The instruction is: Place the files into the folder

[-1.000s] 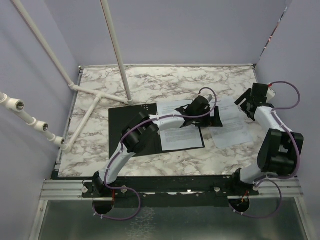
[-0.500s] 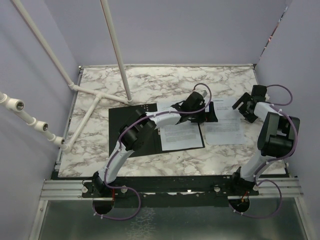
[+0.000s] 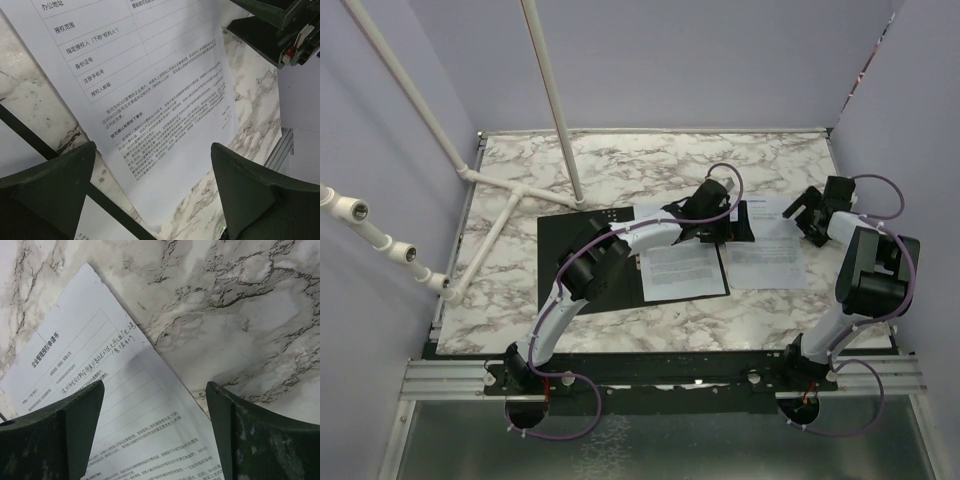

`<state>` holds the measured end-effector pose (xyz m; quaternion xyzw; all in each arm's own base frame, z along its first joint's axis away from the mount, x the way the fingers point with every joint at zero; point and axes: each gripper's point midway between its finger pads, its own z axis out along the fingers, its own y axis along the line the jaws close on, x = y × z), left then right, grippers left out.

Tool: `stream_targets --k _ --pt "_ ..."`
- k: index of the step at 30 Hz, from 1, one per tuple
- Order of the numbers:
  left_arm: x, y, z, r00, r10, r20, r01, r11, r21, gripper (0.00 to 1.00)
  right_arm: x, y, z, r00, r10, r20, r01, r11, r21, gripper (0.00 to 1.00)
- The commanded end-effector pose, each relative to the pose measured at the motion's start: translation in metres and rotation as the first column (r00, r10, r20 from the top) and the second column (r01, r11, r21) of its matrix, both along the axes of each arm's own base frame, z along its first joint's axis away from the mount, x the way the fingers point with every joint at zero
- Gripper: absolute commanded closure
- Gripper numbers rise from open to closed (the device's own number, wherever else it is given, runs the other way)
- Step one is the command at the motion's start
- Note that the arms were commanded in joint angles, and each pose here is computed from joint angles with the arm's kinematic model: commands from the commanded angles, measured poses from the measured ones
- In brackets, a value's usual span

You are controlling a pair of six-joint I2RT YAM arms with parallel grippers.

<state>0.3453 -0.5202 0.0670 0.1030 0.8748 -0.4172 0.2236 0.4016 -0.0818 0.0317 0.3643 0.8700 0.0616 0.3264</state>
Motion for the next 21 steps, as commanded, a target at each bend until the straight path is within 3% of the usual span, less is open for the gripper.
stream_targets --k 1,21 --pt "0.004 0.0 0.007 1.0 -0.009 0.018 0.009 1.0 0.016 0.01 -0.022 0.019 -0.025 0.997 0.02 -0.07 -0.012 0.995 0.101 0.13" --pt "0.016 0.0 -0.022 0.999 0.043 0.001 -0.043 0.995 0.094 0.04 -0.026 0.025 -0.031 0.997 0.022 -0.068 -0.013 0.991 0.13 0.13"
